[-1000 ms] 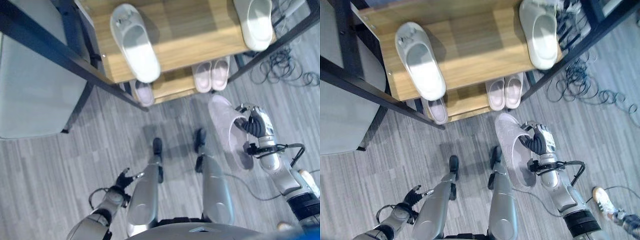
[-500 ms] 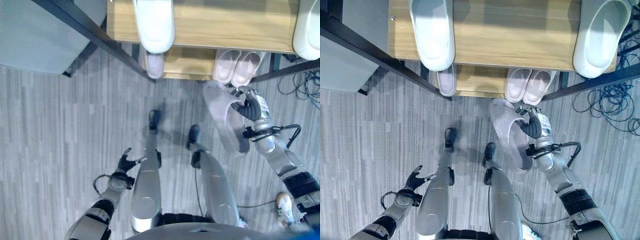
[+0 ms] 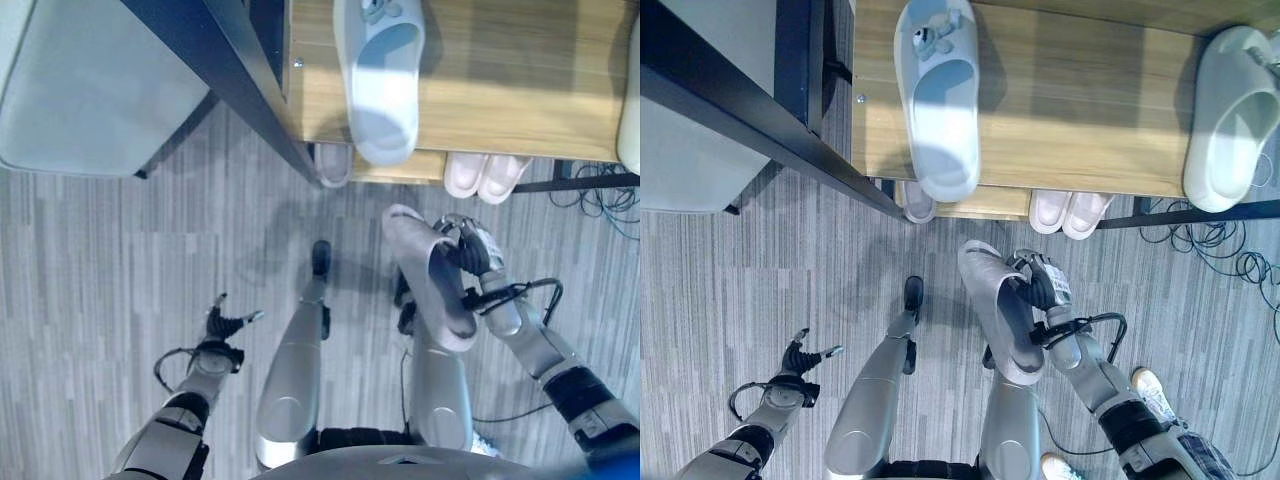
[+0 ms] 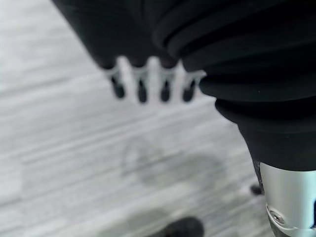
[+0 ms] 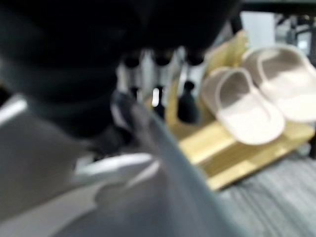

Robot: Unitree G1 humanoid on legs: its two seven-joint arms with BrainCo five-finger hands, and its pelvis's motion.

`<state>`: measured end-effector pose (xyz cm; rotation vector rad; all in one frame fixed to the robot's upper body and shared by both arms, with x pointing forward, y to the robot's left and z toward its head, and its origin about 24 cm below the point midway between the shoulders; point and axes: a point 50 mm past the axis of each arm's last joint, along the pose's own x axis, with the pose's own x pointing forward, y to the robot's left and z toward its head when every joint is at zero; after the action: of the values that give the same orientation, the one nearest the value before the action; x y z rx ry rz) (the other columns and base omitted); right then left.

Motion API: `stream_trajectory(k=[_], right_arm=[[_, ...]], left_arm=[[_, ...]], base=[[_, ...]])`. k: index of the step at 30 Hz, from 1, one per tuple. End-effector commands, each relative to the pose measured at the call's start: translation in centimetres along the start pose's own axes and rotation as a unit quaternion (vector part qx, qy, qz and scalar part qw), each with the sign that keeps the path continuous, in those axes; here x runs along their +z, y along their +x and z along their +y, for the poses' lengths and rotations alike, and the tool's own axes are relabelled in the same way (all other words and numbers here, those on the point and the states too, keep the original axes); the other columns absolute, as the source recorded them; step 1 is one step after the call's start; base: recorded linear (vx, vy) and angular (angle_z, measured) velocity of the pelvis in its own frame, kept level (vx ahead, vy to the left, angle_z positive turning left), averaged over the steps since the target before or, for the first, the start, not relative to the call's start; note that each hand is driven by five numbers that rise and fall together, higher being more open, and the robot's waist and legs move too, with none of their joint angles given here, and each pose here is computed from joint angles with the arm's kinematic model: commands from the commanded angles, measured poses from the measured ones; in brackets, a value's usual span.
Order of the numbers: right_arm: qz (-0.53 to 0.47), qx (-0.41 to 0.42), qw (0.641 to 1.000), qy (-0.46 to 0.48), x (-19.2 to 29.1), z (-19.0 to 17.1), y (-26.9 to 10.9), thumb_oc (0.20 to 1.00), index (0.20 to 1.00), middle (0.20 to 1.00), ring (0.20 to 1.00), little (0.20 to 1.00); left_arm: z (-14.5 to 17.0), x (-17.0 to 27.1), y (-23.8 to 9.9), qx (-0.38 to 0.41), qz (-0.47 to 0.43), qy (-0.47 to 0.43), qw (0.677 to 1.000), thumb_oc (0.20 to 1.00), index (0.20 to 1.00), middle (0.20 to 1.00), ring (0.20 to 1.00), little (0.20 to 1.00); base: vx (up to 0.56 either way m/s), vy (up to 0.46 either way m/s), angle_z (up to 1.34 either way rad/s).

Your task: Arrange the slippers neatly on the shoe rack.

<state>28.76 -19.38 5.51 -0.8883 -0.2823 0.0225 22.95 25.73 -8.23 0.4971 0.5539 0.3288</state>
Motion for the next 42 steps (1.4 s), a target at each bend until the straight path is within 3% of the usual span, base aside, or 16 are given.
stream_trajectory(k=[1, 9, 14, 27, 37, 38, 42], right_arm=[[-0.026, -0.036, 0.999, 0.011, 0.6, -0.9, -0.1, 0.200, 0.200, 0.200, 0.200, 0.200], [-0.026, -0.068, 0.997, 0.001, 0.3, -1.3, -0.3, 0.200, 0.200, 0.200, 0.200, 0.200], [-0.063, -0.084, 0.994, -0.009, 2.0, -1.5, 1.6, 0.200, 0.200, 0.200, 0.200, 0.200], [-0.014, -0.066, 0.997, 0.037, 0.9, 0.0, 0.4, 0.200, 0.200, 0.200, 0.200, 0.200], [0.008, -0.060, 0.996, 0.064, 0.3, 0.6, -0.2, 0.200, 0.200, 0.200, 0.200, 0.200], [-0.007, -0.132, 0.968, 0.211, 1.7, -4.8, 4.4, 0.200, 0.200, 0.200, 0.200, 0.200], [-0.014, -0.142, 0.969, 0.203, 1.8, -5.4, 4.7, 0.200, 0.200, 0.200, 0.200, 0.200]], left_arm=[[0.5, 1.4, -0.6, 0.022, -0.071, -0.017, 0.997, 1.000, 1.000, 1.000, 1.000, 1.000], [0.2, 5.5, -0.9, 0.034, -0.168, -0.050, 0.984, 1.000, 1.000, 1.000, 1.000, 1.000], [1.3, 6.2, -0.3, 0.065, -0.167, -0.076, 0.981, 1.000, 1.000, 1.000, 1.000, 1.000], [1.8, 2.4, 0.0, 0.073, -0.078, -0.067, 0.992, 1.000, 1.000, 1.000, 1.000, 1.000], [-0.1, 3.4, -0.2, 0.029, -0.100, -0.041, 0.994, 1.000, 1.000, 1.000, 1.000, 1.000], [-4.7, 8.9, -1.2, -0.122, -0.166, -0.121, 0.971, 1.000, 1.000, 1.000, 1.000, 1.000], [-4.7, 7.9, -1.0, -0.120, -0.149, -0.098, 0.977, 1.000, 1.000, 1.000, 1.000, 1.000]], base=[[0.04, -0.476, 0.96], [0.02, -0.250, 0.81], [0.02, -0.011, 0.15], [0.01, 0.022, 0.01], [0.01, 0.000, -0.07], [0.03, -0.008, -0.08], [0.01, 0.035, 0.02]])
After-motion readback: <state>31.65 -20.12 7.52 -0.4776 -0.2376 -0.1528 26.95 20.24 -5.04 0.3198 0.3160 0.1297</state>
